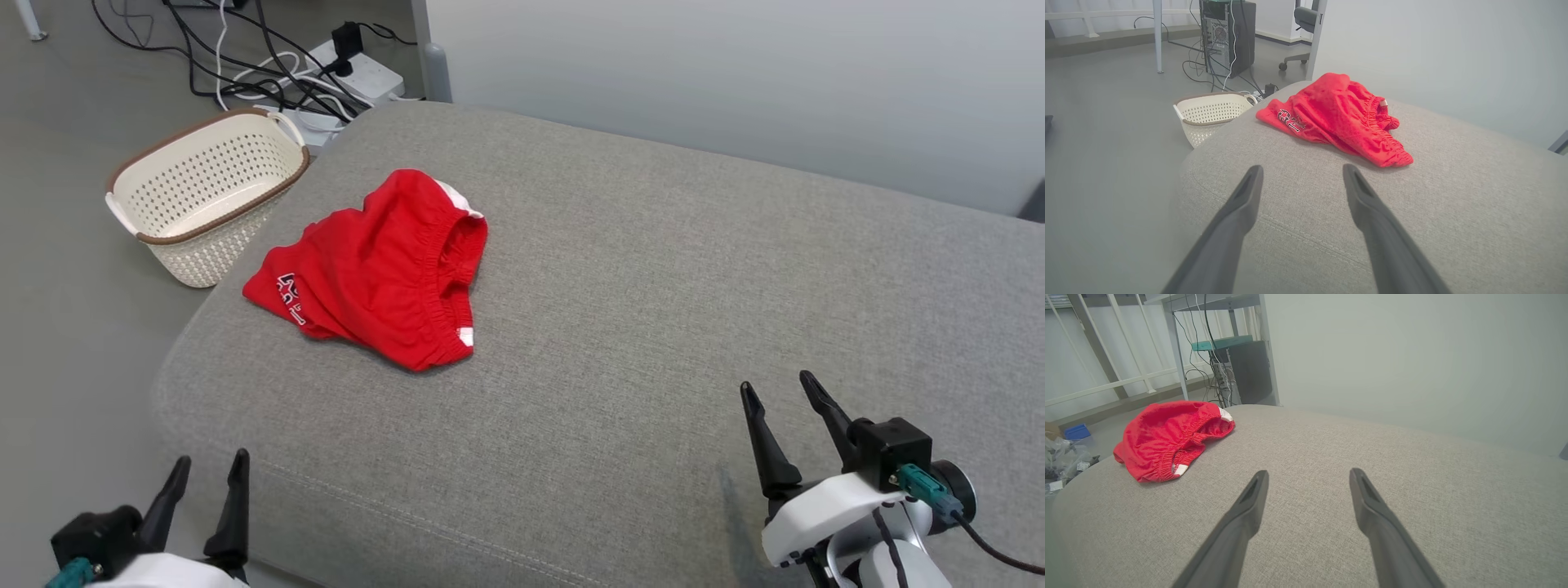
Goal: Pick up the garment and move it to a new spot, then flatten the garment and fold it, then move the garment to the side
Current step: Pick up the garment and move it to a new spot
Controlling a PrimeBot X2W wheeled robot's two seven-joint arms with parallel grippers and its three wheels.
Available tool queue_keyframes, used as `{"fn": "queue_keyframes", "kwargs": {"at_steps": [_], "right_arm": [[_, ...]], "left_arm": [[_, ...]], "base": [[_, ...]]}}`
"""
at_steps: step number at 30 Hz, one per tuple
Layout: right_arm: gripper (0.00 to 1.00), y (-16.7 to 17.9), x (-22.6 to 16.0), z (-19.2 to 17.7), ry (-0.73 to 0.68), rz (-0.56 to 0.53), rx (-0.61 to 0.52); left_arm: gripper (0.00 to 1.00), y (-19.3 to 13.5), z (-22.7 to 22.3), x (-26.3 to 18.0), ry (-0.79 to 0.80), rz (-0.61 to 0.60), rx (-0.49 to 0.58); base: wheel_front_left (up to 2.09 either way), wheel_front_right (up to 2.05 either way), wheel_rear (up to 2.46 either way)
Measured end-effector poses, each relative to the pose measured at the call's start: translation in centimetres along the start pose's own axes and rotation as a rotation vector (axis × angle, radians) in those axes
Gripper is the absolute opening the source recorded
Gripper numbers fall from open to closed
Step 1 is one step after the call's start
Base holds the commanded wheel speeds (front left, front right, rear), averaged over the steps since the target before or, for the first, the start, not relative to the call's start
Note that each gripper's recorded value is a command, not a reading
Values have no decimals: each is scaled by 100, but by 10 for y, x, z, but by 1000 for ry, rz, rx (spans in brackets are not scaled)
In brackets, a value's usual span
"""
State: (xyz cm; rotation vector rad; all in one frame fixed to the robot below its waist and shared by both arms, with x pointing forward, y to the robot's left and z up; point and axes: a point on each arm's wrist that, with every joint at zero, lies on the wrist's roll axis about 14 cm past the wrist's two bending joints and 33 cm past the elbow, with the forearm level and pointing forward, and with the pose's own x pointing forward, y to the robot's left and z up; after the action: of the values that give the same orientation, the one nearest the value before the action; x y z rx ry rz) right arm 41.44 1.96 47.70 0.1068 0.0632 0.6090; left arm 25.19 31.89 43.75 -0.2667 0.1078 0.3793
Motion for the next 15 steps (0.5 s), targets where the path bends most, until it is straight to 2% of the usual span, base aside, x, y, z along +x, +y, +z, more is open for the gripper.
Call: {"fn": "queue_keyframes", "kwargs": {"at_steps": [15], "right_arm": [[100,-33,11,-9,-11,-41,-8]], "left_arm": [[100,-27,33,117,28,-103,14]], "base": [[0,0,0]]}}
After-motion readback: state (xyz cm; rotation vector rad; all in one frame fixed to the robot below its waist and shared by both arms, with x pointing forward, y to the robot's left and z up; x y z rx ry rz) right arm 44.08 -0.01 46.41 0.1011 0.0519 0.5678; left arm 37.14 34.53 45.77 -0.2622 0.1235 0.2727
